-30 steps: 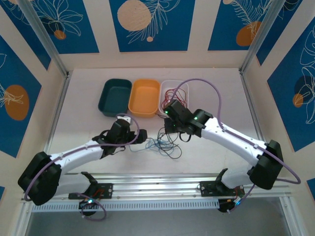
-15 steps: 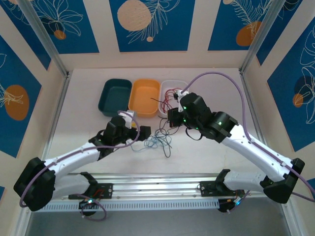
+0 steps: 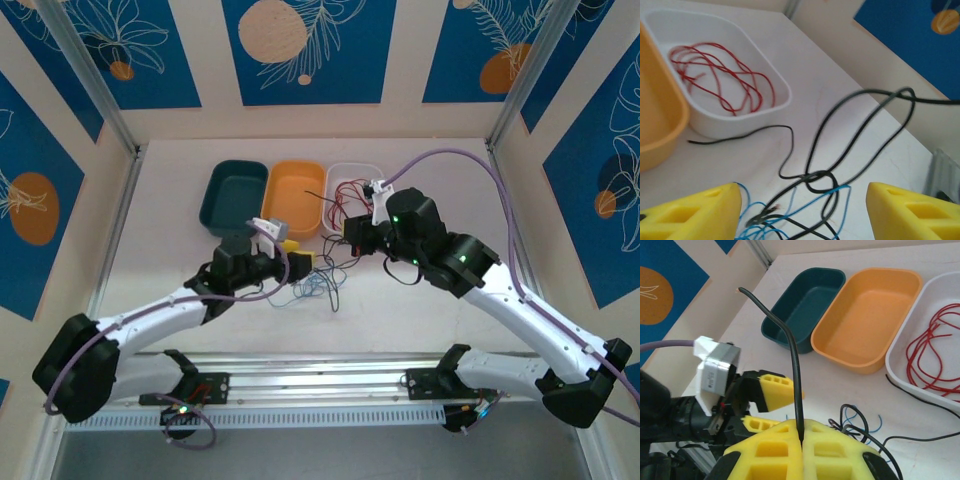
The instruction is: Untangle the cables
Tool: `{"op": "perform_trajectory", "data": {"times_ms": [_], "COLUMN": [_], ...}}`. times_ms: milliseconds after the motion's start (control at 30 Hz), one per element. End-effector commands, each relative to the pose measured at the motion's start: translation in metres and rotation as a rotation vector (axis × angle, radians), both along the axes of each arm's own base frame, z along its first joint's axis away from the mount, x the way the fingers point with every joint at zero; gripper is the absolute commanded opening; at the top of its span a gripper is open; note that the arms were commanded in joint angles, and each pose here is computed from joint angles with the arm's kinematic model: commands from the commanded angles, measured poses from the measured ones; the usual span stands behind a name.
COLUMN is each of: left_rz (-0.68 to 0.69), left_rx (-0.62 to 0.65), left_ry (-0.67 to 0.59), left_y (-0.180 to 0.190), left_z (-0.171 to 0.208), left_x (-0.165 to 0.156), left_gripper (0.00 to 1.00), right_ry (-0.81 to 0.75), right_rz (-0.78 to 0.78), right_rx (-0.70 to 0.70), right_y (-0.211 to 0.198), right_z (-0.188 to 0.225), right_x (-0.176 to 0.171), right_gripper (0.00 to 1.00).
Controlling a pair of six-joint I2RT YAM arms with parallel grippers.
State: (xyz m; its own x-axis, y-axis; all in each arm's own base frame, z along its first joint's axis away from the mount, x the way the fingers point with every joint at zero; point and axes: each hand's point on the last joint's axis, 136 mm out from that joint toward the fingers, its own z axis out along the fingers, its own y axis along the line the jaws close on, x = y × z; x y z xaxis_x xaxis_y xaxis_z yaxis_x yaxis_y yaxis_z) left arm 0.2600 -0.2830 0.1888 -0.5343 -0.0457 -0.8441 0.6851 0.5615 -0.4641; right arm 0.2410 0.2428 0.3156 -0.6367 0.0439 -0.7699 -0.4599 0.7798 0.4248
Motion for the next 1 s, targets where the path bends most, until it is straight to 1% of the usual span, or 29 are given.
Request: {"op": "perform_trajectory", "data": {"times_ms": [0,67,133,233,300,600,767,967], "left_rz": [-0.167,-0.216,-0.237,-0.223,-0.216,-0.154,-0.137,-0.178], "left_rx": [-0.057,-0.067,-0.078,-0.097,-0.105,-0.117,-0.110,-0.061], "left_ry": [-0.064,-0.053,-0.047,-0.037,-0.036,-0.013,-0.007,0.012], "left_y": [-0.022,-0.029,-0.033,-0.035,-0.036,-0.030,-0.030,-0.036], "left_z": [0.023,0.022,0.022,0.019,0.018,0.009,0.006,-0.002], "left_x": [-0.009,-0.010,-0.008,0.000,0.005,0.027,0.032,0.032], "left_gripper": [0.65,0.64,0.63,0.56,0.55,0.42,0.39,0.39], "right_ry": [-0.029,-0.025,-0.022,-0.020,-0.019,-0.015,-0.015,-0.010], "right_rz": [0.077,0.095,0.111,0.120,0.119,0.137,0.149,0.155], "right_rx": [0.055,0.064,0.077,0.083,0.087,0.105,0.114,0.117], "right_y": [0.008,0.009,0.011,0.012,0.012,0.014,0.016,0.018], "right_z": [0.010,0.008,0.009,0.009,0.009,0.009,0.010,0.008], "right_x": [-0.006,-0.006,-0.007,-0.006,-0.006,-0.006,-0.006,-0.006], "right_gripper": [0.00,0.00,0.00,0.00,0.00,0.00,0.00,0.00]}}
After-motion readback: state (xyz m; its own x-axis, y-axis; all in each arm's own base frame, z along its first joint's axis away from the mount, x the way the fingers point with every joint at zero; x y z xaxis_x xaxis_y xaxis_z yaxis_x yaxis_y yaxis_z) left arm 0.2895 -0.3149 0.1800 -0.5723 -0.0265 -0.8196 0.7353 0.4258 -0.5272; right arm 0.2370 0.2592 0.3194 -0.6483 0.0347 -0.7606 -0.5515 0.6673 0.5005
